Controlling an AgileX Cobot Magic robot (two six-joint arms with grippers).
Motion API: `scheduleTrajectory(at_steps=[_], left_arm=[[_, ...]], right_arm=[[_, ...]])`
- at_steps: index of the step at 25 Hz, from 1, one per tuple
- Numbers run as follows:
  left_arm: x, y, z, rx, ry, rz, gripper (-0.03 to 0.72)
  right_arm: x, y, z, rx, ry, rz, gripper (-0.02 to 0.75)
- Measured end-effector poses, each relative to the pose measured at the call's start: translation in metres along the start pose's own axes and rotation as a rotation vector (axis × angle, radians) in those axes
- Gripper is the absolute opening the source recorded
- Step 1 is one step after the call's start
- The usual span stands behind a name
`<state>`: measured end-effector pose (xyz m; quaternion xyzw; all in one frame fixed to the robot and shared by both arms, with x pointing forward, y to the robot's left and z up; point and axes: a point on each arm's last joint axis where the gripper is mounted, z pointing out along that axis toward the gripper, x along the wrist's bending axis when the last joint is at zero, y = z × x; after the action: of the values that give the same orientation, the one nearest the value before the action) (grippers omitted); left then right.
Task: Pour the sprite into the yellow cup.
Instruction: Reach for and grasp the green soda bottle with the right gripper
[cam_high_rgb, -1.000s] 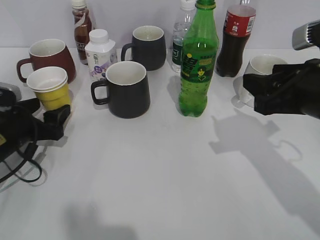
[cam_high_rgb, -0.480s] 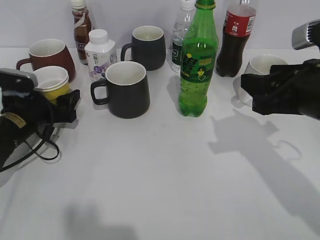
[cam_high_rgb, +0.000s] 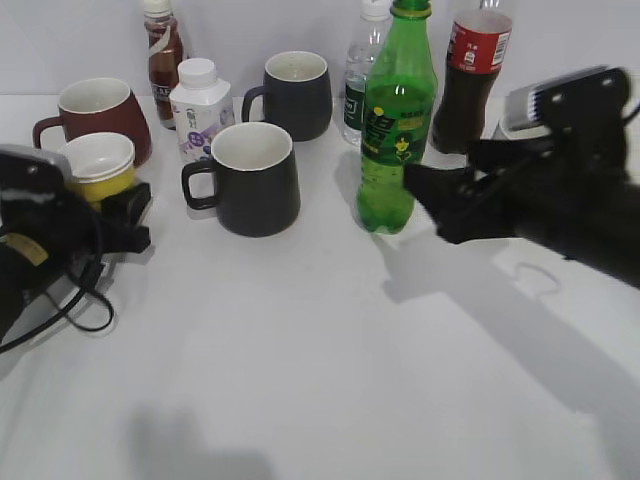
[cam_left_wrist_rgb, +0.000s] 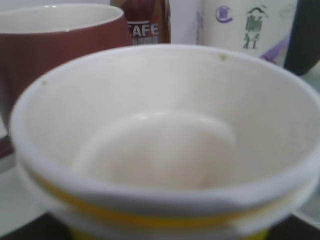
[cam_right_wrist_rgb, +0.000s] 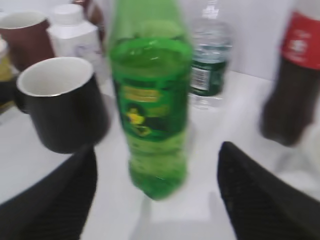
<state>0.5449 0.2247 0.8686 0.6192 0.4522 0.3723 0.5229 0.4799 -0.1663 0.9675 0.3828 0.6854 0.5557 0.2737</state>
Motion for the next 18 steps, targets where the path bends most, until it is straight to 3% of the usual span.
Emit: scheduleTrajectory(at_steps=[8, 18], left_arm=[[-0.007, 0.004, -0.039, 0.062, -0.028, 0.006, 0.417], [-0.033, 0.027, -0.064, -0.004, -0.303, 0.122, 0.406]], right_arm=[[-0.004, -0.024, 0.043, -0.008, 0.027, -0.009, 0.639], [-0.009, -0.041, 0.082, 0.007, 0.037, -0.022, 0.638]])
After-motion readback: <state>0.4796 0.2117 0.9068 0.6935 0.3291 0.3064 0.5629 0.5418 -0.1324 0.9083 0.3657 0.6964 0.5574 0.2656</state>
